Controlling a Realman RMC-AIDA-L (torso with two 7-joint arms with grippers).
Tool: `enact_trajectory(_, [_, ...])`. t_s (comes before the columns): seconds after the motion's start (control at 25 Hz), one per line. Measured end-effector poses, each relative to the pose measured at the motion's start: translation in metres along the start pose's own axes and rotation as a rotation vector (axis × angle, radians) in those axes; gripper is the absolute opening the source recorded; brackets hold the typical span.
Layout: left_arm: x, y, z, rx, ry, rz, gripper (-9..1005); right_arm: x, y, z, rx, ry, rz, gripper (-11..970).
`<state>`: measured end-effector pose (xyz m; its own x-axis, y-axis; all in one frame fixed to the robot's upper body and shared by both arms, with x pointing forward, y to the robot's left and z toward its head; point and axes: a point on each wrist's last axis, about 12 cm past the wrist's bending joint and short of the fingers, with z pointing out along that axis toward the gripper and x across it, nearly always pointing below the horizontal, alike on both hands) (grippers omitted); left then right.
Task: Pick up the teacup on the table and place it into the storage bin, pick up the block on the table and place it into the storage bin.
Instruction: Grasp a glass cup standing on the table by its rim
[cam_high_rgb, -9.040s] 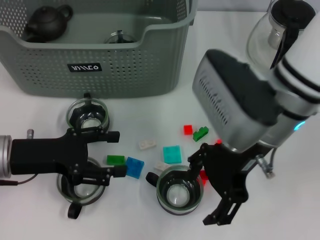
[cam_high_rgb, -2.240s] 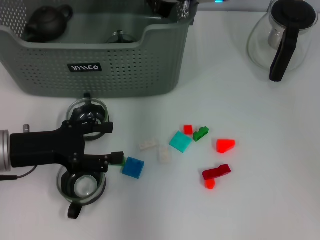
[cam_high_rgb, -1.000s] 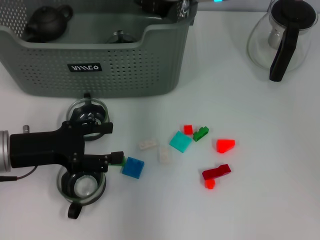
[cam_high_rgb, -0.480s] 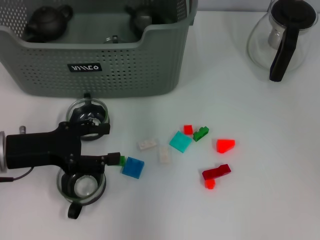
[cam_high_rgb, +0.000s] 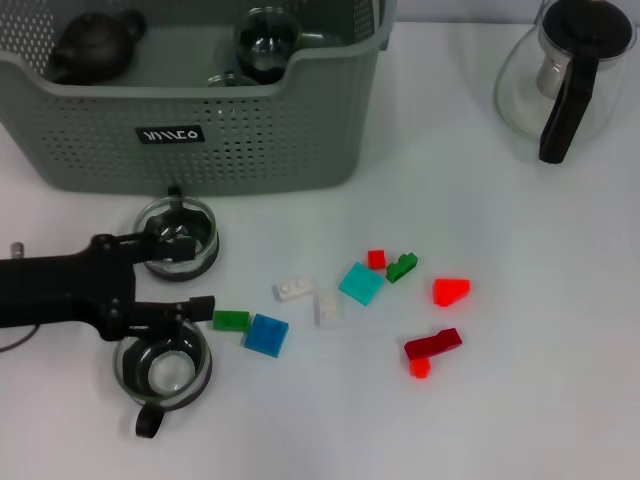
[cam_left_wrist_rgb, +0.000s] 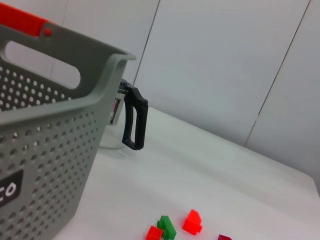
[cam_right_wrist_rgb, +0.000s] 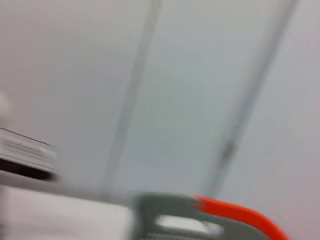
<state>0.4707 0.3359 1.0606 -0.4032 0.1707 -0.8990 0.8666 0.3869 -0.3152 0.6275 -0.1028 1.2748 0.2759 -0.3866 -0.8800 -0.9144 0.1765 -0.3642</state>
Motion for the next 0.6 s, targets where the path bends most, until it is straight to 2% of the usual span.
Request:
enact_trajectory(0.24, [-0.01, 0.002, -0.01, 0.009, 0.022, 0.045, 877, 0.019, 0.037, -0.054, -0.203, -0.152, 0.124, 782])
enact_trajectory(0.4, [-0.024, -0.001, -0.018, 0.07, 0.076, 0.086, 878, 0.04, 0.06, -0.068, -0.309, -0.152, 0.201, 782])
enact_trajectory(0.6, [-0.033, -0.001, -0.026, 0.092, 0.206, 0.094, 878, 0.058, 0.082, -0.069, -0.469, -0.151, 0.318, 782])
